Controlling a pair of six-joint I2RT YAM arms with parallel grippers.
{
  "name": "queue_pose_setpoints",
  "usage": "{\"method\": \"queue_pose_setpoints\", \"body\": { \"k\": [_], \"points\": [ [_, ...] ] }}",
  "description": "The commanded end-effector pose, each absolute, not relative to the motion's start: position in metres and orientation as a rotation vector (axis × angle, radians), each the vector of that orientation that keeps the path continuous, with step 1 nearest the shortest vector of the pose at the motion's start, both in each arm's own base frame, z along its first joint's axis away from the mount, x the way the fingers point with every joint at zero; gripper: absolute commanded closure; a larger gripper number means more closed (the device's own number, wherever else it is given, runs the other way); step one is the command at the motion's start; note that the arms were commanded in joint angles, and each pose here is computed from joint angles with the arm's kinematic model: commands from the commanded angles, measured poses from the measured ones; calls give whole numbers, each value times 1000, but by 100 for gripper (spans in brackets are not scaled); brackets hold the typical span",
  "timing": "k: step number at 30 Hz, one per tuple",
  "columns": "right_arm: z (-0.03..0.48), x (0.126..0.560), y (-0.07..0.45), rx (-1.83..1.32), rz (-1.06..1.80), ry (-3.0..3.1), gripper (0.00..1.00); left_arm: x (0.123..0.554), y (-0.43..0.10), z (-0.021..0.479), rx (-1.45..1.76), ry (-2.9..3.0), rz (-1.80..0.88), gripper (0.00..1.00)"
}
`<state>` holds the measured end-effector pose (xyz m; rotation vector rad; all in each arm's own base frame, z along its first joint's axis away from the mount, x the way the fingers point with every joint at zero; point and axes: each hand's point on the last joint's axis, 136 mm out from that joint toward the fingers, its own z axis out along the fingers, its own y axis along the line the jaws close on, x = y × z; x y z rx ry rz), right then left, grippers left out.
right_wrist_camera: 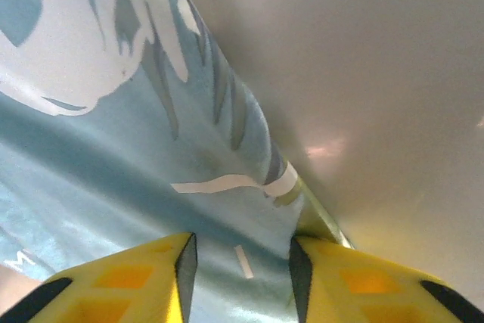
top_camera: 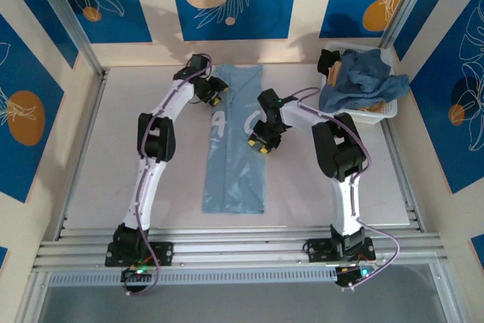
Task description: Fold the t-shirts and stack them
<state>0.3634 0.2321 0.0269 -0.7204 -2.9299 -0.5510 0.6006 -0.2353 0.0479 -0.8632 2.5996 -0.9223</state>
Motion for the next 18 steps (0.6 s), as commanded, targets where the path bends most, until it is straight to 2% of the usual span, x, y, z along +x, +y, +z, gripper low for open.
{"method": "queue_pose_setpoints", "body": {
  "k": [1,4,6,14,18],
  "points": [
    [60,356,203,-736,-479,-3016,52,572,-199,101,-811,2610,-716,38],
    [90,343,198,-706,-537,-3059,45,530,-177,138,-770,2579,-659,29],
    [97,321,194,-700,-562,-3035,44,482,-163,132,-748,2668,-612,28],
    [84,202,196,-683,-670,-2830,42,250,-164,72,-740,3075,-808,35],
    [69,160,204,-607,-703,-2737,42,189,-170,59,-792,3093,-974,36]
  ]
}}
